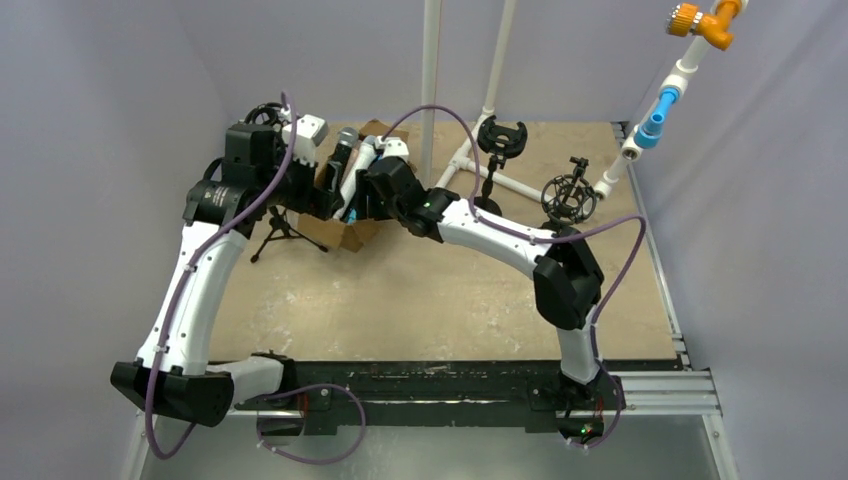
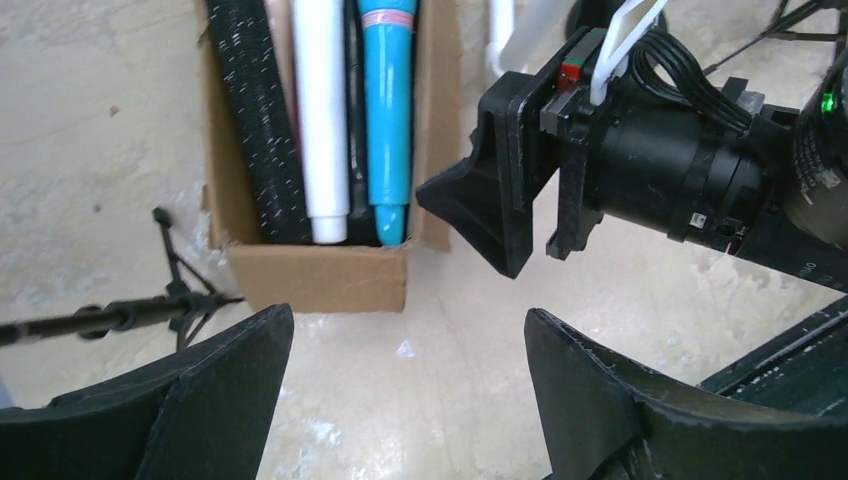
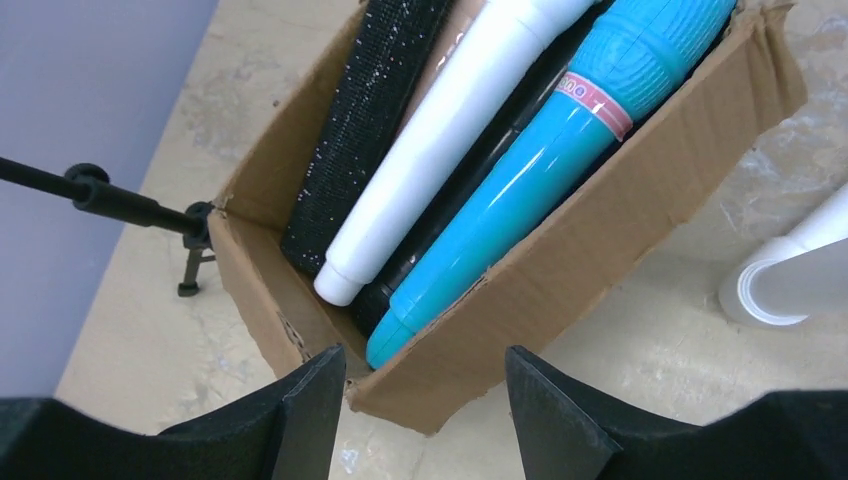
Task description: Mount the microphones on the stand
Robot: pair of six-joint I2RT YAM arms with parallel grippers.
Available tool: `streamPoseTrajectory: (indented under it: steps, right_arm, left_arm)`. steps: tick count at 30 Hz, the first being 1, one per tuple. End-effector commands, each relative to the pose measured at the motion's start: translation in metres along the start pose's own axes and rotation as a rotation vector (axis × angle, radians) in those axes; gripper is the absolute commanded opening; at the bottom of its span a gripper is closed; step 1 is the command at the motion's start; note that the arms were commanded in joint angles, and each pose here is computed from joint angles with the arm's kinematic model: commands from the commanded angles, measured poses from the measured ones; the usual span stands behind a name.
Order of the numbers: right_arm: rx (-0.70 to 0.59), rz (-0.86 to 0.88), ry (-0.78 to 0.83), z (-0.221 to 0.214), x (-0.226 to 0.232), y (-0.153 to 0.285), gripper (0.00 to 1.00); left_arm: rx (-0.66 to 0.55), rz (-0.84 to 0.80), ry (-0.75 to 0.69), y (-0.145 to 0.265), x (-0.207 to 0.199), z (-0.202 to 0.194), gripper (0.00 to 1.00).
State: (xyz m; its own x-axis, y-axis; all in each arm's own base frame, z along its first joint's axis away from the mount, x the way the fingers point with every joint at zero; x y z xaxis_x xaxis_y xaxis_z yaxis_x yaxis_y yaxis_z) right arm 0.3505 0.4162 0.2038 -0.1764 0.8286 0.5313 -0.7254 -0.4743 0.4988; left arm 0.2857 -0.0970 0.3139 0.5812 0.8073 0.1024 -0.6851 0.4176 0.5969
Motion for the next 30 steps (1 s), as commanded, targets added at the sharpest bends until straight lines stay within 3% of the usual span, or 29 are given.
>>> streamPoseTrajectory:
  steps: [1, 9, 14, 16, 18, 20, 25, 30]
  right_arm:
    - [-0.045, -0.018, -0.036, 0.009, 0.018, -0.005, 0.63]
    - [-0.017, -0.11, 0.02, -0.013, 0.002, -0.024, 0.58]
    - [0.015, -0.147, 0.051, -0.026, -0.006, -0.034, 0.5]
    - [0.002, -0.157, 0.067, -0.025, -0.008, -0.035, 0.37]
    - [-0.011, -0.171, 0.082, -0.021, -0.01, -0.033, 0.15]
    - [-0.016, -0.175, 0.095, -0.017, -0.011, -0.027, 0.01]
    - [-0.051, -0.167, 0.176, -0.001, -0.016, -0.002, 0.0]
    - [0.035, -0.117, 0.26, -0.005, -0.021, 0.027, 0.0]
  left_arm:
    - [0.041, 0.031, -0.004, 0.013, 0.009, -0.019, 0.86]
    - [0.027, 0.051, -0.054, 0.026, 0.007, -0.024, 0.86]
    - [0.038, 0.087, -0.066, 0.024, 0.013, -0.03, 0.86]
    - [0.047, 0.091, -0.071, 0.021, 0.014, -0.032, 0.86]
    - [0.061, 0.1, -0.078, 0.017, 0.017, -0.036, 0.86]
    - [0.078, 0.118, -0.083, 0.015, 0.021, -0.04, 0.86]
    - [0.096, 0.138, -0.097, 0.011, 0.026, -0.046, 0.86]
    - [0.102, 0.148, -0.106, 0.005, 0.029, -0.05, 0.85]
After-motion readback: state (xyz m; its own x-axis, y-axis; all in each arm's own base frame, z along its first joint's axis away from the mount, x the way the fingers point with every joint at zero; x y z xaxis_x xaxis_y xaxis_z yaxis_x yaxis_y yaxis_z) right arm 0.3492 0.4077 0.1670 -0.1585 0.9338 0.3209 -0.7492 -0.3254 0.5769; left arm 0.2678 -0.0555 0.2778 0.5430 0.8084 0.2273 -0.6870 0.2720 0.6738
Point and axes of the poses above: each gripper's point midway between its finger pads, its own y axis back along the fingers, its own x axis along the line the jaws close on, z = x × y, the point moved 3 cm from there along y, back along the fingers, and after that the axes turned 14 degrees about -y, right-handed, at the moved point
